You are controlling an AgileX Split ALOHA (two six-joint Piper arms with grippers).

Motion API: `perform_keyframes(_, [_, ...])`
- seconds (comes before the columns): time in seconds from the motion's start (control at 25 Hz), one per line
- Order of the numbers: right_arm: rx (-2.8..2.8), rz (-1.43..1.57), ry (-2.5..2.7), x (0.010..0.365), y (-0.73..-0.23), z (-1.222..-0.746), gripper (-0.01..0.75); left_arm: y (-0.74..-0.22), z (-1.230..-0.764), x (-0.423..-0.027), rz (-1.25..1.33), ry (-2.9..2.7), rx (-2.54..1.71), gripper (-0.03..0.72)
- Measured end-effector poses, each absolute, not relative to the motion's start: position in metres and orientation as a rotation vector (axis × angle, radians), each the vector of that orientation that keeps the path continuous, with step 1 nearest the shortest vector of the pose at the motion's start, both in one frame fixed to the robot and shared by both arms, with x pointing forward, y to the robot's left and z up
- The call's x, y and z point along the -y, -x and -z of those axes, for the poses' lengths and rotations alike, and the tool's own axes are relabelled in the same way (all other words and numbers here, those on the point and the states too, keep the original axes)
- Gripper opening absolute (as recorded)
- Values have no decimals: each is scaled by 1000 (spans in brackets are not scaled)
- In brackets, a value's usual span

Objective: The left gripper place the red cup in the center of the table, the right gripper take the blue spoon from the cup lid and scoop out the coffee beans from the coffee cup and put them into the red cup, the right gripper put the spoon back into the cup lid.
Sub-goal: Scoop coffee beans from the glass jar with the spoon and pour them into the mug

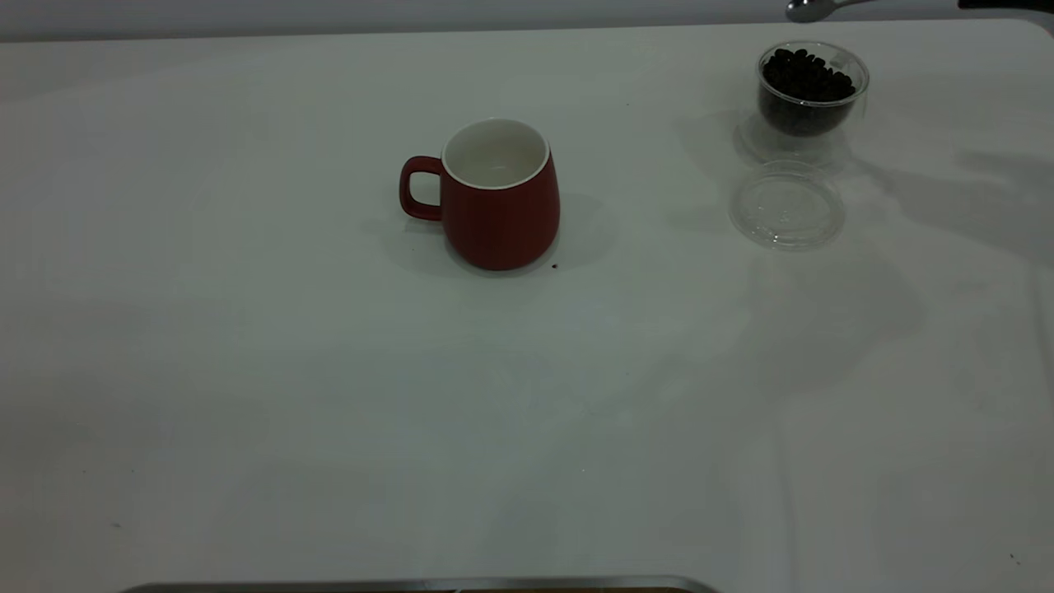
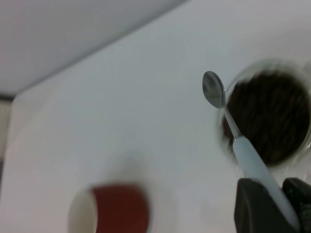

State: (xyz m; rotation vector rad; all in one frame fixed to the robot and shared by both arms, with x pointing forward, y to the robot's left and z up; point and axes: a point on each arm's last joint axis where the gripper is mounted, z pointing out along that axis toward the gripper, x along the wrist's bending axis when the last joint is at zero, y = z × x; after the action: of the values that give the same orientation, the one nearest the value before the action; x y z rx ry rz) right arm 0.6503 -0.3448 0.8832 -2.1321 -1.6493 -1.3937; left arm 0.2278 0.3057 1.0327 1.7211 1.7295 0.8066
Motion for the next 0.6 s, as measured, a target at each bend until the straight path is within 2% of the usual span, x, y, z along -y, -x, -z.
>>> perform_keyframes(0.6, [1616, 1331, 2313, 350, -656, -864, 113, -228, -1033, -306, -807, -1721, -1730, 587])
